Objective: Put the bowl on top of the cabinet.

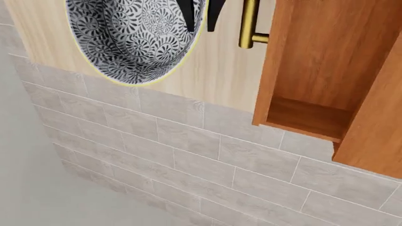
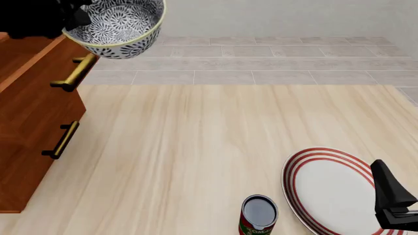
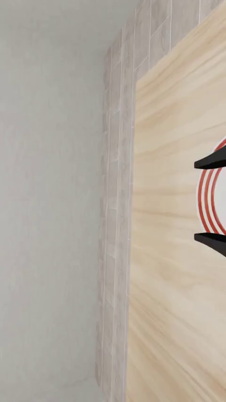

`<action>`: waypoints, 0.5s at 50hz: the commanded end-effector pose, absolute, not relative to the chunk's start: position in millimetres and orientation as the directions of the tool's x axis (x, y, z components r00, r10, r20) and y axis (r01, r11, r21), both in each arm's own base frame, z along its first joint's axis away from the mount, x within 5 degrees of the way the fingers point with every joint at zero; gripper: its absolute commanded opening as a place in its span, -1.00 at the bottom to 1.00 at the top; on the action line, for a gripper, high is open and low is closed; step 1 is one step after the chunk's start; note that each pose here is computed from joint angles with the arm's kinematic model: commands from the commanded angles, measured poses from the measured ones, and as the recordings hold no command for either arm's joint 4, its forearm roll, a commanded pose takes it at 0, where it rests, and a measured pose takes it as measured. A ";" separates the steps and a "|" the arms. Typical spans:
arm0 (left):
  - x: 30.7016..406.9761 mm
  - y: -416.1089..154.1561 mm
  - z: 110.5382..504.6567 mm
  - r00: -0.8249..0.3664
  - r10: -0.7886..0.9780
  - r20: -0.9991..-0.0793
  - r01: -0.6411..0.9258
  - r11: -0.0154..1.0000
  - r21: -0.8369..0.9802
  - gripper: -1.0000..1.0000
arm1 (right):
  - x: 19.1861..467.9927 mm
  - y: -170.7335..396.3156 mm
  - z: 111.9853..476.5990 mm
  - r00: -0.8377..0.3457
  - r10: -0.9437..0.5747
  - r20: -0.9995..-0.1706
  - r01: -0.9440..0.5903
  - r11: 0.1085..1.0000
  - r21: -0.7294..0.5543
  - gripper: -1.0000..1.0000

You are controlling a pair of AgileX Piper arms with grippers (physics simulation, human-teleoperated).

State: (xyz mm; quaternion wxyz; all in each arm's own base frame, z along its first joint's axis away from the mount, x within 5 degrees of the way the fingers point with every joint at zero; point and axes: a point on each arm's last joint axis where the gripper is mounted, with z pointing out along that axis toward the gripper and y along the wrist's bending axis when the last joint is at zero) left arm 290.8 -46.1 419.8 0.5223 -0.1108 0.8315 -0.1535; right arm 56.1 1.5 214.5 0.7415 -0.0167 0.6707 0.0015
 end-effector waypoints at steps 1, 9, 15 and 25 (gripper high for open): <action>283.9 -29.1 432.2 -0.394 -0.365 -0.844 -0.062 0.926 -0.371 -1.00 | 56.1 1.5 214.5 0.101 -0.019 -0.995 -0.025 0.999 -0.022 1.00; 279.4 -13.8 441.7 -0.358 -0.401 -0.843 -0.110 0.915 -0.388 -1.00 | 56.1 1.7 214.4 0.100 -0.021 -0.995 -0.028 0.999 -0.023 1.00; 276.4 -4.1 437.4 -0.337 -0.433 -0.836 -0.147 0.901 -0.407 -1.00 | 56.2 1.8 214.5 0.100 -0.023 -0.995 -0.030 0.999 -0.026 1.00; 269.4 3.2 441.6 -0.305 -0.469 -0.829 -0.174 0.883 -0.436 -1.00 | 56.2 2.1 214.6 0.101 -0.027 -0.995 -0.034 0.999 -0.031 1.00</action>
